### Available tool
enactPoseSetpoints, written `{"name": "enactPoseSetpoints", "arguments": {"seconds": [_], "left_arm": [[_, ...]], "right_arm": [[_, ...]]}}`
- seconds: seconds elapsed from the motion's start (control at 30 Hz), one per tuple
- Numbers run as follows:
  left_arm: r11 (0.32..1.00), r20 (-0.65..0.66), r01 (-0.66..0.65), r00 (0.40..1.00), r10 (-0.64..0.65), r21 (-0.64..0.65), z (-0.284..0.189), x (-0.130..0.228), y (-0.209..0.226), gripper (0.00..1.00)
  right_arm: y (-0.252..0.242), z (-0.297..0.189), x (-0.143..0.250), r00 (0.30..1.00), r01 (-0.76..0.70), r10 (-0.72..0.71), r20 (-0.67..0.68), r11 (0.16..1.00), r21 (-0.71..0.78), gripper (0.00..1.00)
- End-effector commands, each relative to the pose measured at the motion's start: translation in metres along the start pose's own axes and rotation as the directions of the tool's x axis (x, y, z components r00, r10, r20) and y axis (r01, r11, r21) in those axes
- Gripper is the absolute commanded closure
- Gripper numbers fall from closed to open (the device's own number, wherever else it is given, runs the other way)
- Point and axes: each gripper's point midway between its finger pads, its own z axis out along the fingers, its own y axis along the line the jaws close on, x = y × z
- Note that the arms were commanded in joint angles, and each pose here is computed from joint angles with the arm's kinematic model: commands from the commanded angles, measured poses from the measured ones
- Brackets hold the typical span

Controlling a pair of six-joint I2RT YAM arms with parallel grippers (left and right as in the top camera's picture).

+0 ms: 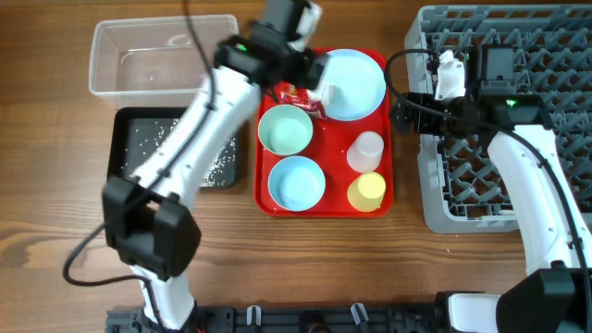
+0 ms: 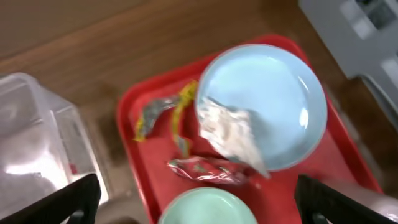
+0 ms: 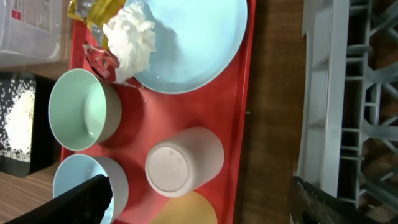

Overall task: Sort waste into correct bins and load items into the dishwasher rack
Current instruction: 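Grasp the crumpled white tissue on the blue plate with the left gripper, then drop the tissue into the clear plastic bin with the left gripper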

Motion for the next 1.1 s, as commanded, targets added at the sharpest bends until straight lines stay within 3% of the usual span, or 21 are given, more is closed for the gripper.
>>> {"name": "enactPoseSetpoints", "arguments": {"seconds": [0.0,0.13,0.27,0.5,0.67,0.77,0.87,1.07], "left_arm": [[0.991,-0.066,0.037,0.997,-0.029,0.131,0.048,0.017,0.010,0.00],[0.990,-0.116,-0.040,0.992,0.056,0.132,0.098,0.041,-0.020,0.00],[0.986,-0.161,-0.077,0.982,0.100,0.147,0.112,0.059,-0.045,0.01],[0.990,-0.235,-0.093,0.965,0.116,0.106,0.142,0.088,-0.044,0.07],[0.988,-0.221,-0.104,0.967,0.127,0.114,0.146,0.087,-0.052,0.32],[0.988,-0.204,-0.102,0.971,0.124,0.114,0.149,0.083,-0.053,0.69],[0.989,-0.190,-0.094,0.975,0.114,0.111,0.149,0.080,-0.053,0.96],[0.995,-0.100,0.000,0.995,0.010,0.100,0.105,0.039,-0.052,0.96]], "right_arm": [[-0.005,-0.008,0.001,0.996,-0.093,0.093,0.000,0.996,0.014,0.08],[-0.019,-0.013,0.013,0.989,-0.138,0.140,-0.041,0.990,0.040,0.08],[-0.030,-0.014,0.011,0.989,-0.145,0.148,-0.028,0.985,0.088,0.06],[-0.030,-0.014,0.008,0.990,-0.141,0.143,-0.015,0.986,0.086,0.05],[-0.030,-0.014,0.007,0.990,-0.140,0.142,-0.012,0.986,0.085,0.05],[-0.030,-0.014,0.007,0.992,-0.125,0.127,-0.013,0.988,0.085,0.05],[-0.030,-0.014,0.007,0.993,-0.116,0.118,-0.014,0.990,0.085,0.05],[-0.030,-0.014,0.006,0.993,-0.115,0.116,-0.010,0.990,0.084,0.04]]}}
